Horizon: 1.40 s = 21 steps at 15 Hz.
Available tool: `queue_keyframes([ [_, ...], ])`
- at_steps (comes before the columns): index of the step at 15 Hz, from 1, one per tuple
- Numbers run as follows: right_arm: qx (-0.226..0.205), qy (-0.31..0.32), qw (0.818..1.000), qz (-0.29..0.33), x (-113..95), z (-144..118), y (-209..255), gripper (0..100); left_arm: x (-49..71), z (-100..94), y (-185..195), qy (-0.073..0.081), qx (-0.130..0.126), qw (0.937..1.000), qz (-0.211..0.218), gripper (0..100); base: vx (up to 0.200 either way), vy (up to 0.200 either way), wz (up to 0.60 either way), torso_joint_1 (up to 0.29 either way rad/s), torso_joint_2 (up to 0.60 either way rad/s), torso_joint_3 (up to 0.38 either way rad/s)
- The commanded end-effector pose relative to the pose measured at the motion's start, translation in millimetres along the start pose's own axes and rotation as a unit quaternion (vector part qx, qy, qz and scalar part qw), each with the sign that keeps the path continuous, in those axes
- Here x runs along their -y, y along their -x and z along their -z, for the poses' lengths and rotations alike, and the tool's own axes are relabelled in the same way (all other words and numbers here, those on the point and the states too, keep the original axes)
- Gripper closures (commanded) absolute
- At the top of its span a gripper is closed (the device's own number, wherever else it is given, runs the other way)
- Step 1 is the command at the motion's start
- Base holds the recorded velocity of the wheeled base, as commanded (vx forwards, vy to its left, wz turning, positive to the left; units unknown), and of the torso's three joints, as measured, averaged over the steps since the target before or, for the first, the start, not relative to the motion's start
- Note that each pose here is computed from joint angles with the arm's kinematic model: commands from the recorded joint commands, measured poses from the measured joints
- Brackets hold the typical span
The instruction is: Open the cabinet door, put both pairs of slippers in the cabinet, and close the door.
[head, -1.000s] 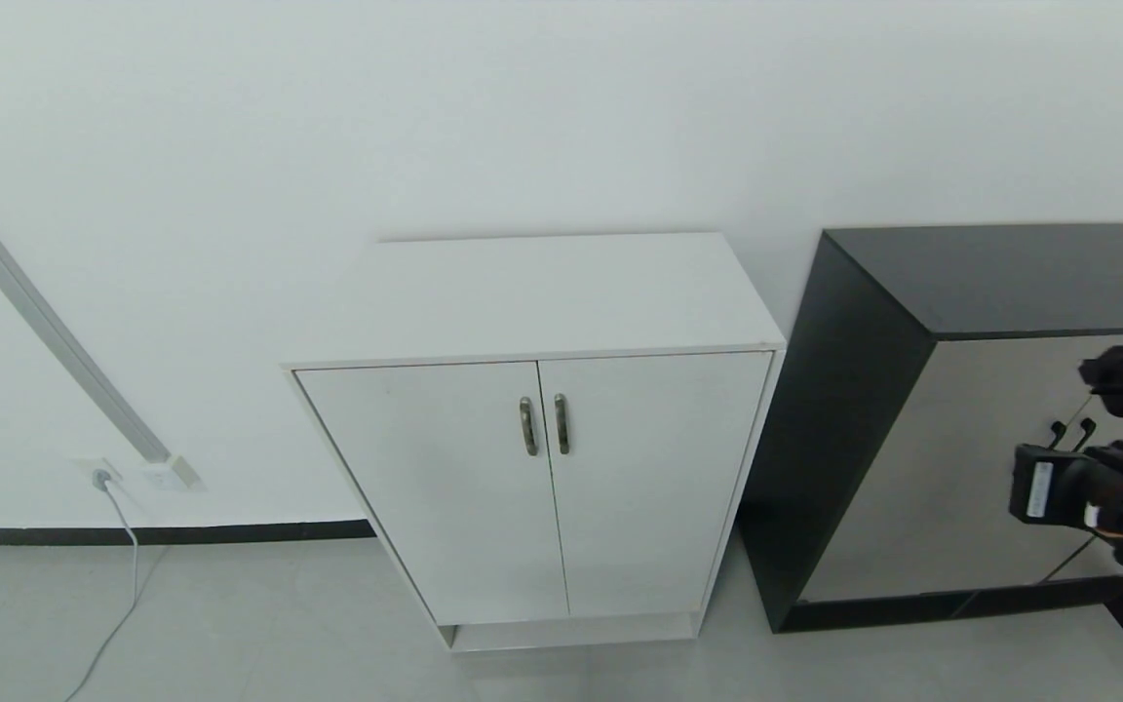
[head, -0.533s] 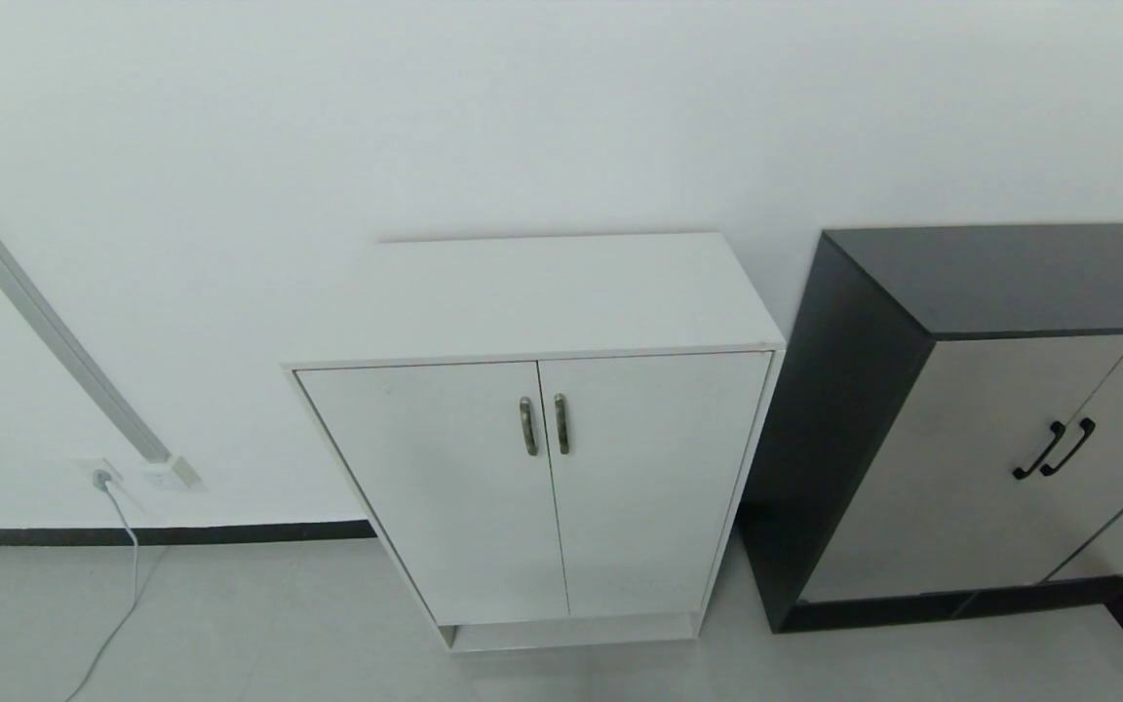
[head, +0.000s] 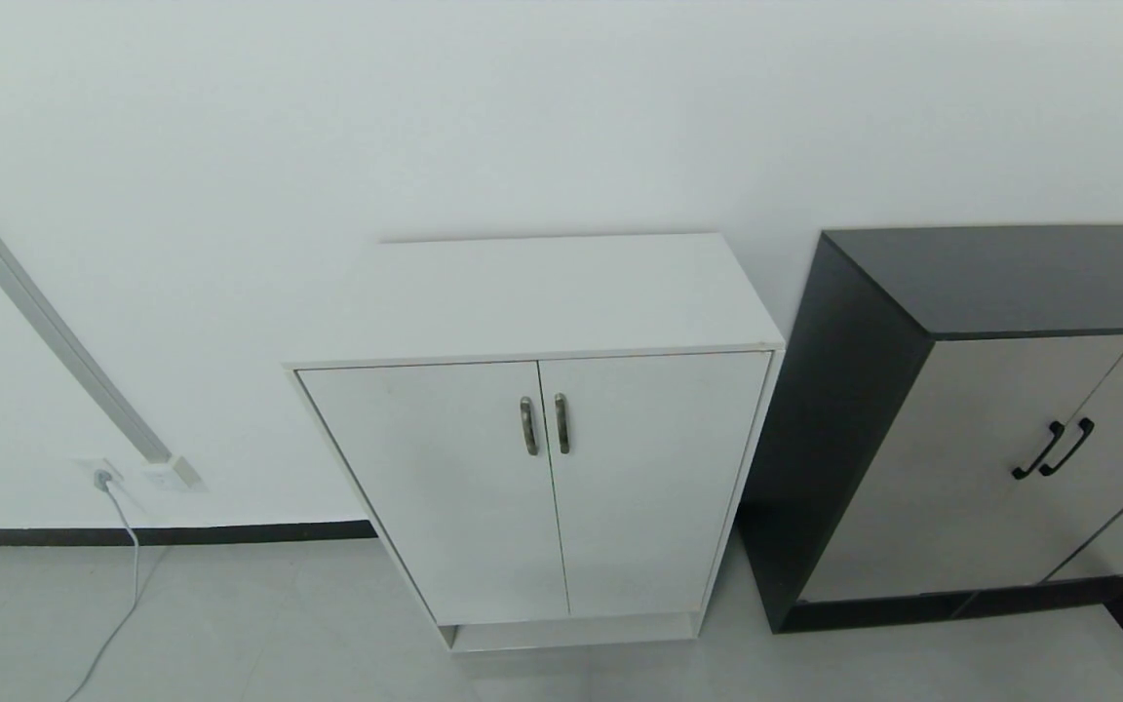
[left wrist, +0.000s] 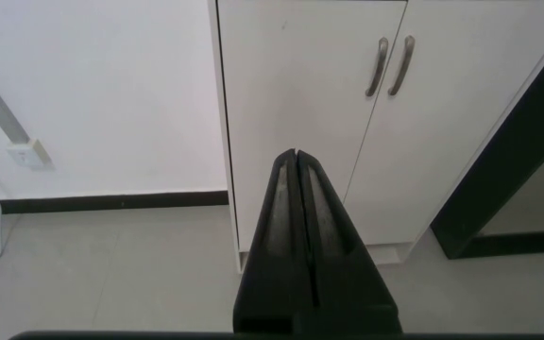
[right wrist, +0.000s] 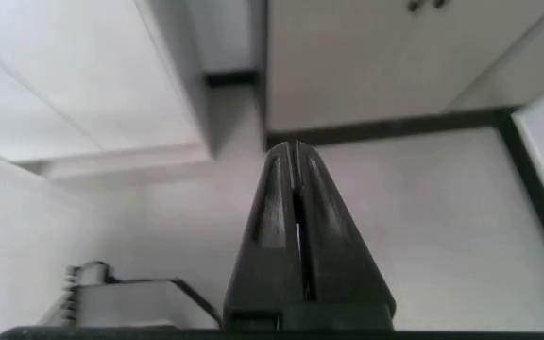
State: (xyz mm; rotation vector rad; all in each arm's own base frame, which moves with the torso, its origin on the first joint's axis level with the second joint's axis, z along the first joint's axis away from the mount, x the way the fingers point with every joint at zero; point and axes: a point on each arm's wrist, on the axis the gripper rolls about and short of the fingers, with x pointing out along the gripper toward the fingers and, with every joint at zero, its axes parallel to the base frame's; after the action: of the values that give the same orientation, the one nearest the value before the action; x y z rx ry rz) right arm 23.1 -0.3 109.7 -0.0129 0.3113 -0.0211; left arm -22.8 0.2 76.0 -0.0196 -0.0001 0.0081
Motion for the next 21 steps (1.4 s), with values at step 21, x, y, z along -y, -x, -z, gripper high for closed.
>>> queue_keyframes([
  [21,0.044,-0.028,0.997,0.049,1,37,18,100,0.0,0.0,0,-0.001,-0.001,1.0,0.0,100,0.0,0.0,0.0,0.0,0.0,0.0],
])
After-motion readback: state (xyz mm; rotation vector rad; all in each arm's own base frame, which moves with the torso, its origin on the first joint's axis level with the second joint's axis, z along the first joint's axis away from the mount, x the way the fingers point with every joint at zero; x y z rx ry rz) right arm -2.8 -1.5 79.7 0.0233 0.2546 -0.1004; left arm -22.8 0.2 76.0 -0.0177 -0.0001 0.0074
